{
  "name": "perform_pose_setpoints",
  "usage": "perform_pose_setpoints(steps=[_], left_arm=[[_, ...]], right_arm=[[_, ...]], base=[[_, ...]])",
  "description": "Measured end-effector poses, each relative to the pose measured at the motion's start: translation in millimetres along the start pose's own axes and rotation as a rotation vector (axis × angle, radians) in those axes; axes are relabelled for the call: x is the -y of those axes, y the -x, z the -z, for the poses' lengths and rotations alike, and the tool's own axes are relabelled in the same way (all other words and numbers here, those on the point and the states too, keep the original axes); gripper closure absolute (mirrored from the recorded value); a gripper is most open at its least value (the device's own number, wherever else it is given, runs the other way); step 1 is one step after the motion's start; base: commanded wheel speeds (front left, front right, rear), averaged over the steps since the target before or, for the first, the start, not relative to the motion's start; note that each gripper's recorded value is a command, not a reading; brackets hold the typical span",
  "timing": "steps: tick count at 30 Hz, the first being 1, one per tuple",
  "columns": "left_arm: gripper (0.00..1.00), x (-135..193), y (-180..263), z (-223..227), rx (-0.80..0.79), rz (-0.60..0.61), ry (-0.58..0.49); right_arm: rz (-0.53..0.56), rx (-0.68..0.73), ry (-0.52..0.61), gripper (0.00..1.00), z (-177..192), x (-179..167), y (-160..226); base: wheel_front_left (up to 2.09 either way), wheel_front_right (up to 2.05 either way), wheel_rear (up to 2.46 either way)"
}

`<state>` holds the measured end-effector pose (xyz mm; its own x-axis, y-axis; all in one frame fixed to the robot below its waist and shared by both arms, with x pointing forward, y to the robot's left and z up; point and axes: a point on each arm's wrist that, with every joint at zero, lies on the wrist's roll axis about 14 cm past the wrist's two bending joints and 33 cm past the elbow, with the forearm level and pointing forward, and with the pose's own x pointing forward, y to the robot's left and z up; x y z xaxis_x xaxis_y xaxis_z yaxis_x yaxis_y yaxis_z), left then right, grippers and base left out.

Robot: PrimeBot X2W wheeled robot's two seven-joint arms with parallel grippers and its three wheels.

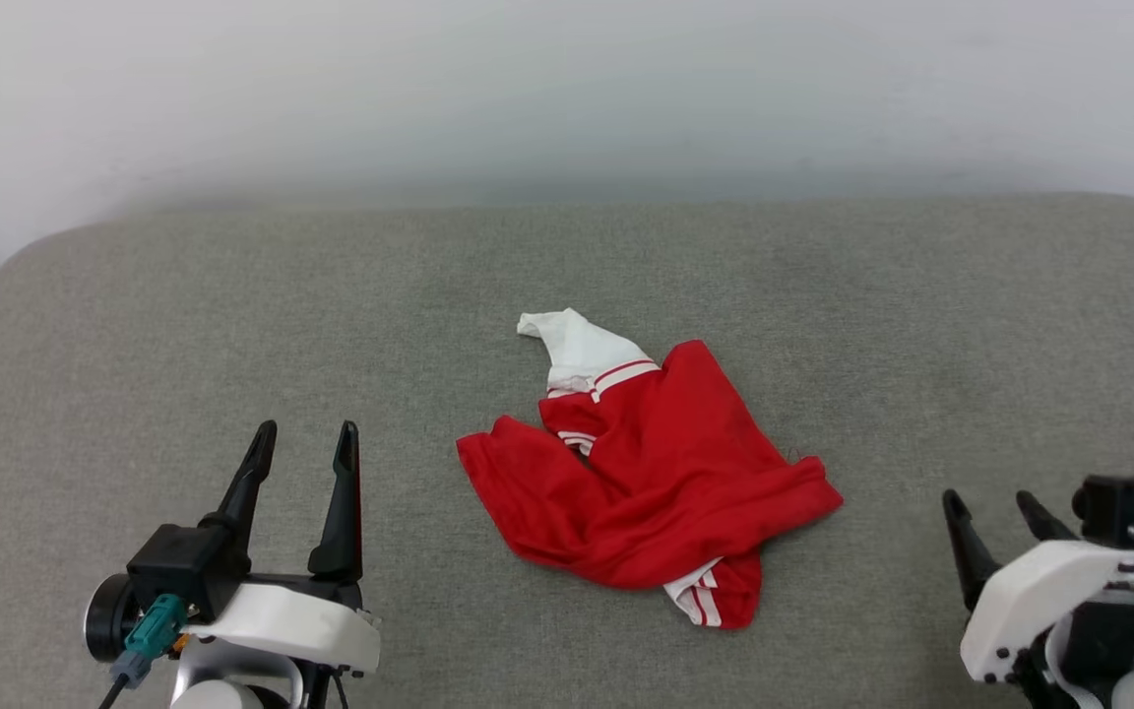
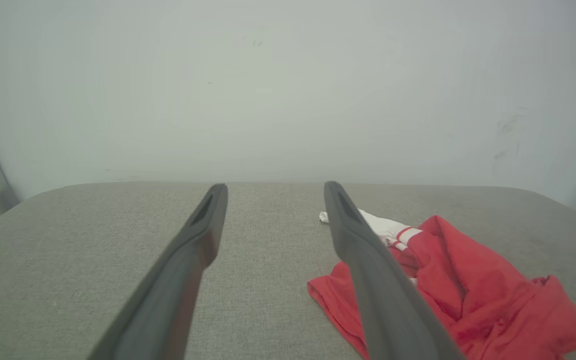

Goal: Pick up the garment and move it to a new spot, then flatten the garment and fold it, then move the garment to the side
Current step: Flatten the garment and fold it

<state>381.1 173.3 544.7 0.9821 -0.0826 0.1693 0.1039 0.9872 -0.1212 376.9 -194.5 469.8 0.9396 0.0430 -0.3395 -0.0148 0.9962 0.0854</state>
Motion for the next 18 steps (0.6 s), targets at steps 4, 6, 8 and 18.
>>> perform_pose_setpoints(steps=[4,6,8,18], left_arm=[[0.0,-7,-3,6,-0.011,-0.021,0.01],[0.0,-12,-6,8,-0.014,-0.034,0.012],[0.0,-14,-7,12,-0.02,-0.043,0.017],[0.0,-25,-18,28,-0.048,-0.068,0.023]], right_arm=[[-0.074,-0.184,0.027,0.0,16,-24,-26],[-0.127,-0.264,0.069,0.0,22,-40,-37],[-0.178,-0.345,0.097,0.0,31,-53,-44],[-0.299,-0.633,0.175,0.0,83,-79,-69]], base=[[0.0,0.0,0.0],[0.0,0.0,0.0],[0.0,0.0,0.0],[0.0,0.0,0.0]])
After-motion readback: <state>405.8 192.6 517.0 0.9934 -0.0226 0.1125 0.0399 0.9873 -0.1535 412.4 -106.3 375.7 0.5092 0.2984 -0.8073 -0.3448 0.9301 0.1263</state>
